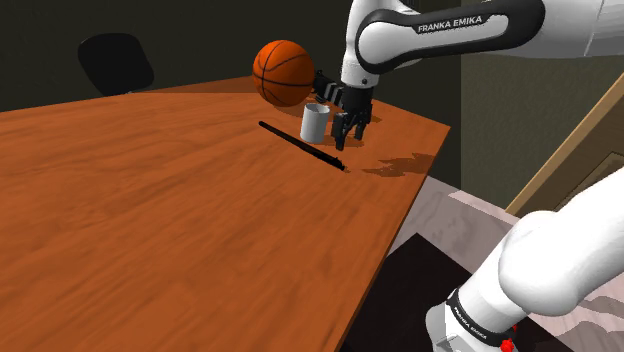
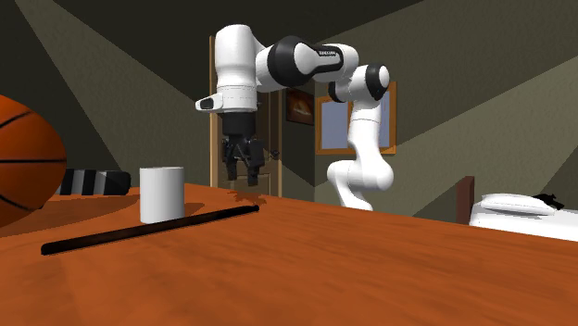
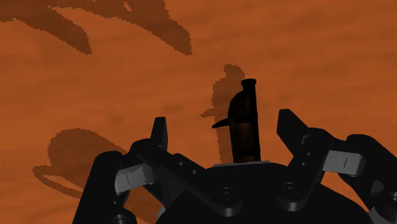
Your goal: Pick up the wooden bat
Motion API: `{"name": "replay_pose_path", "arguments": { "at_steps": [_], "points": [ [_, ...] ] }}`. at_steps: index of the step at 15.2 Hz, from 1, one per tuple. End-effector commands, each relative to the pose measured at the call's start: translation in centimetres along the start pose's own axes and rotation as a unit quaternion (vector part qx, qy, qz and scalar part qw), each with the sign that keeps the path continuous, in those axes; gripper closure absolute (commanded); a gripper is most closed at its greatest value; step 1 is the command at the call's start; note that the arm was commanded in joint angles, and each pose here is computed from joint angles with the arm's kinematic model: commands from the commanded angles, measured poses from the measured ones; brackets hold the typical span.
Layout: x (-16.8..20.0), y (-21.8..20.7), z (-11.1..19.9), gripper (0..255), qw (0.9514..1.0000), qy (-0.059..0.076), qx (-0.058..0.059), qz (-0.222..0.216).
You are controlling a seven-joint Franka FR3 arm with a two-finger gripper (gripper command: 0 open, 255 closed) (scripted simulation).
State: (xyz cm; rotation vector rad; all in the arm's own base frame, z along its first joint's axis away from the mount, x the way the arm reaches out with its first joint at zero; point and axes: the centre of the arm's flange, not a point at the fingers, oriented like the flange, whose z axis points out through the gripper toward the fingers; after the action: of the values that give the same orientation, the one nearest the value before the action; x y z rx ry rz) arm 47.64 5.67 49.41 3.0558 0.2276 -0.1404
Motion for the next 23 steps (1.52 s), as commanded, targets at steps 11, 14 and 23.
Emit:
{"name": "replay_pose_path", "arguments": {
  "at_steps": [11, 14, 23],
  "points": [
    [11.7, -3.2, 1.5, 0, 0.9984, 0.035, 0.016, -0.042],
    [11.9, -3.3, 3.1, 0, 0.9984, 0.035, 0.016, -0.042],
    [11.6, -3.0, 5.5, 255, 0.9983, 0.035, 0.016, -0.043]
  ]
}}
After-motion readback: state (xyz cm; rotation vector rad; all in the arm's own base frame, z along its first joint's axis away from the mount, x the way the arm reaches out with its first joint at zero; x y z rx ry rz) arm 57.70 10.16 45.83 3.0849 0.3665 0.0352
